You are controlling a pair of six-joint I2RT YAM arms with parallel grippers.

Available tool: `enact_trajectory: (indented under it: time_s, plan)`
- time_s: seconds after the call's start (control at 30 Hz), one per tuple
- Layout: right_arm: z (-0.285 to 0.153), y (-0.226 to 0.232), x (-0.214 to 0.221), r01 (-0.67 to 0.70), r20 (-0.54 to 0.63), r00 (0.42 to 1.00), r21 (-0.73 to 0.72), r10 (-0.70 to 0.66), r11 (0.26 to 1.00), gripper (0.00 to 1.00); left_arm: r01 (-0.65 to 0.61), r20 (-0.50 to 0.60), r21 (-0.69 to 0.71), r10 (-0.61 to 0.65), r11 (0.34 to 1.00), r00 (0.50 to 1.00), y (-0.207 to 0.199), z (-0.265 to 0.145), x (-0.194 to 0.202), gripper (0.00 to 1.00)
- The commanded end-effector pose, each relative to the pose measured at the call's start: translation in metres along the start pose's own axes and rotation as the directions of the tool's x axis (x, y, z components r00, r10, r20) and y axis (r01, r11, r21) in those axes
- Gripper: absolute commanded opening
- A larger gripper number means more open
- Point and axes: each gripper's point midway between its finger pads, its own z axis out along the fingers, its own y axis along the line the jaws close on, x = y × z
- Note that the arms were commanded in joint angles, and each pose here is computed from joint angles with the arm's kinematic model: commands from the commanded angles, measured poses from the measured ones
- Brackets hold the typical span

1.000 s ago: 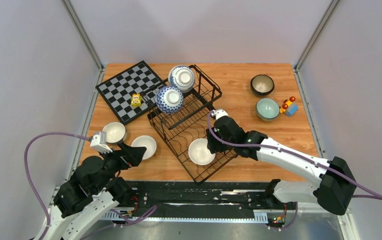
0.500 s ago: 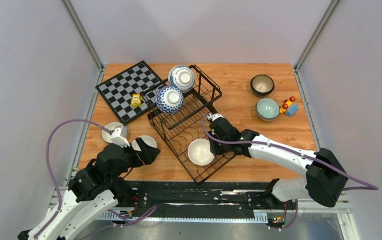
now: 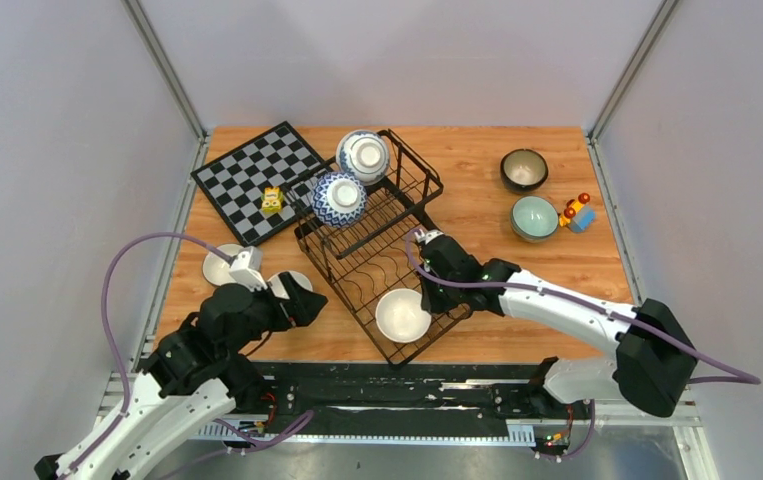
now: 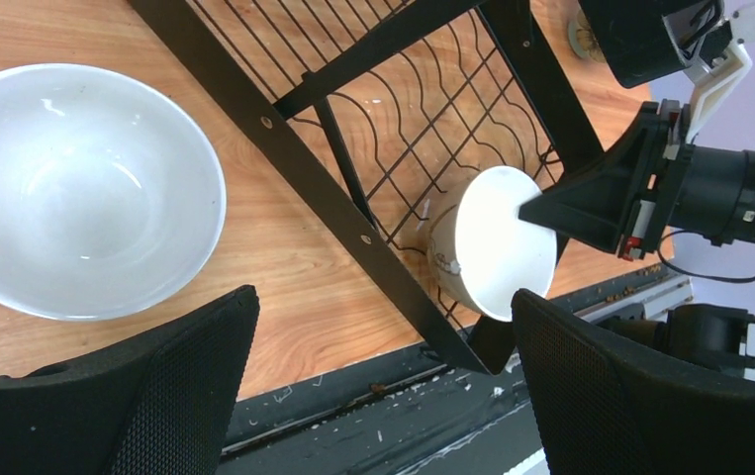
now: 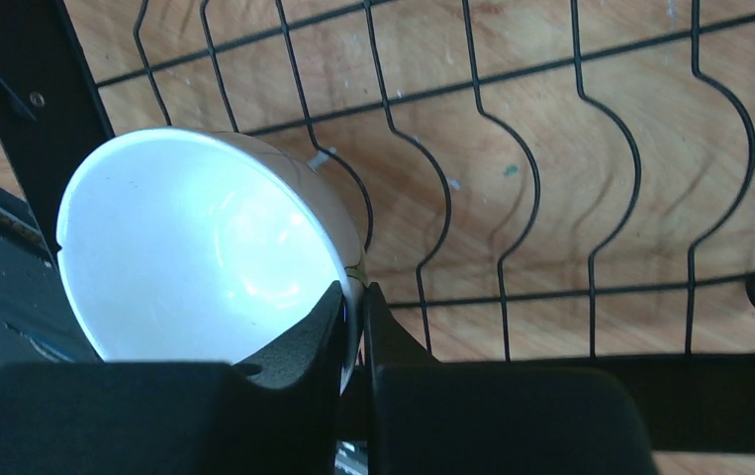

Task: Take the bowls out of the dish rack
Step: Pick up the bowl from the dish rack, then place the bowl with the bowl.

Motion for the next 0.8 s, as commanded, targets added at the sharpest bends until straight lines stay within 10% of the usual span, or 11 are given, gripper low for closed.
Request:
enact_trajectory:
  time_s: [0.0, 0.27, 0.77]
  plan:
    - [-0.034, 0.016, -0.013, -0.023, 0.025, 0.999, -0.043, 0.024, 0.999, 0.0, -0.043, -0.021, 0.056, 0.045, 0.998, 0.999, -0.018, 0.001, -0.005, 1.0]
    - [-0.071, 0.054, -0.035, 0.06, 0.101, 0.993, -0.041, -0.056, 0.997, 0.0, -0.13, -0.227, 0.085, 0.146, 0.988, 0.963, -0.035, 0.015, 0.019, 1.0]
    - [-0.073, 0.12, -0.07, 0.182, 0.163, 0.972, -0.062, -0.17, 0.981, 0.0, -0.161, -0.223, 0.152, 0.192, 0.975, 0.956, -0.049, 0.002, 0.012, 0.99]
